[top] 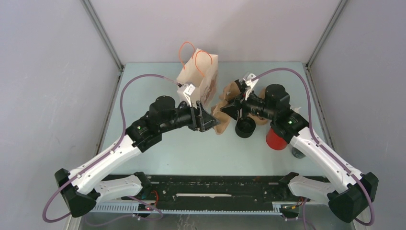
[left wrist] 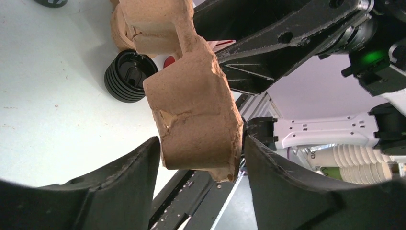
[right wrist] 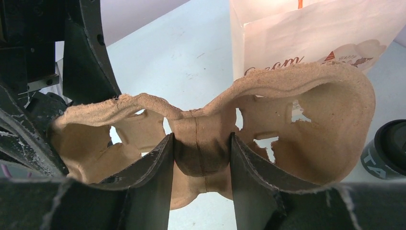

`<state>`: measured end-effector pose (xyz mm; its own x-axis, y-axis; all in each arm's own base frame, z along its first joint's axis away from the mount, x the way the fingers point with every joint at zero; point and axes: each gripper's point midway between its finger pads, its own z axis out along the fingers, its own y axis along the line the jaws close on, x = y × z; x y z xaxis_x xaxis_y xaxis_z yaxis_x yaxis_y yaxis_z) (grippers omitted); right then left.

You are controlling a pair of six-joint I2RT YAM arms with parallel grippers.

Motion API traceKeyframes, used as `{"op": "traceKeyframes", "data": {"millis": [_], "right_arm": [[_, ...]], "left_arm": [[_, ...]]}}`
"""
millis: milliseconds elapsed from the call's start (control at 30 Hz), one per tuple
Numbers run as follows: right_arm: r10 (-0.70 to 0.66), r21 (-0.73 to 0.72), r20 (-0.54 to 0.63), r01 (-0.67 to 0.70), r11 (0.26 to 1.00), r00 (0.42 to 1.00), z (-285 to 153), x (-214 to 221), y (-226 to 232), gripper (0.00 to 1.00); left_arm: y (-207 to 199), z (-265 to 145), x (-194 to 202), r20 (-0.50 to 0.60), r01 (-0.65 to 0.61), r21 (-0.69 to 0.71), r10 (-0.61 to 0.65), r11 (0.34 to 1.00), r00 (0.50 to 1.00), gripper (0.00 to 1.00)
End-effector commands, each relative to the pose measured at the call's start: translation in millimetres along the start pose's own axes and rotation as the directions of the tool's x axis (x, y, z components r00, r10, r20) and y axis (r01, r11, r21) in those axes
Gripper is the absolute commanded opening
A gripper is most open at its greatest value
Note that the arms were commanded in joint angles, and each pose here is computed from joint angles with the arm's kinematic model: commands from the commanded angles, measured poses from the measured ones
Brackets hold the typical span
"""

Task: Pack the takeout coffee

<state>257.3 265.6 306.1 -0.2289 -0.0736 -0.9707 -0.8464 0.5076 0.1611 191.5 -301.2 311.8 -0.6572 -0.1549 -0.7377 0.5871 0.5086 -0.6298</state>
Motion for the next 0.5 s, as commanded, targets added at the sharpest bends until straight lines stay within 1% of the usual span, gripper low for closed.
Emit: {"op": "traceKeyframes", "data": {"millis": [0,67,133,200,267,367,467], "right_arm": [[-0.028,-0.001,0.03,0.028,1.0,0.999,-5,-10,4,0.39],[-0.052,0.027,0.02,0.052,0.998,0.998,-9,-8,0,0.39],[-0.06,0.058,0.007,0.059,0.997,0.998,-15,-6,-3,0.39],[-0.068,0.075,-0.01,0.069,0.995,0.998,-21,-3,-4,0.39],[-0.071,0.074,-0.032,0.073,0.995,0.997,-27,2,0,0.39],[-0.059,0.056,-0.062,0.063,0.996,0.996,-33,12,10,0.38],[-0.051,0.015,-0.064,0.052,0.999,0.997,-34,21,26,0.38]], "left_arm": [[-3,-11,-11,0.038,-0.037,0.0,0.037,0.999,0.999,0.8],[2,-21,-17,0.054,-0.071,-0.047,0.073,0.996,0.996,0.88],[14,-36,-26,0.076,-0.114,-0.137,0.125,0.984,0.989,0.92],[31,-56,-39,0.1,-0.151,-0.255,0.181,0.955,0.978,0.96],[49,-80,-56,0.12,-0.179,-0.38,0.241,0.908,0.963,0.99],[75,-109,-84,0.14,-0.164,-0.53,0.277,0.832,0.951,1.0],[91,-120,-118,0.177,-0.113,-0.607,0.273,0.786,0.946,1.0]]}}
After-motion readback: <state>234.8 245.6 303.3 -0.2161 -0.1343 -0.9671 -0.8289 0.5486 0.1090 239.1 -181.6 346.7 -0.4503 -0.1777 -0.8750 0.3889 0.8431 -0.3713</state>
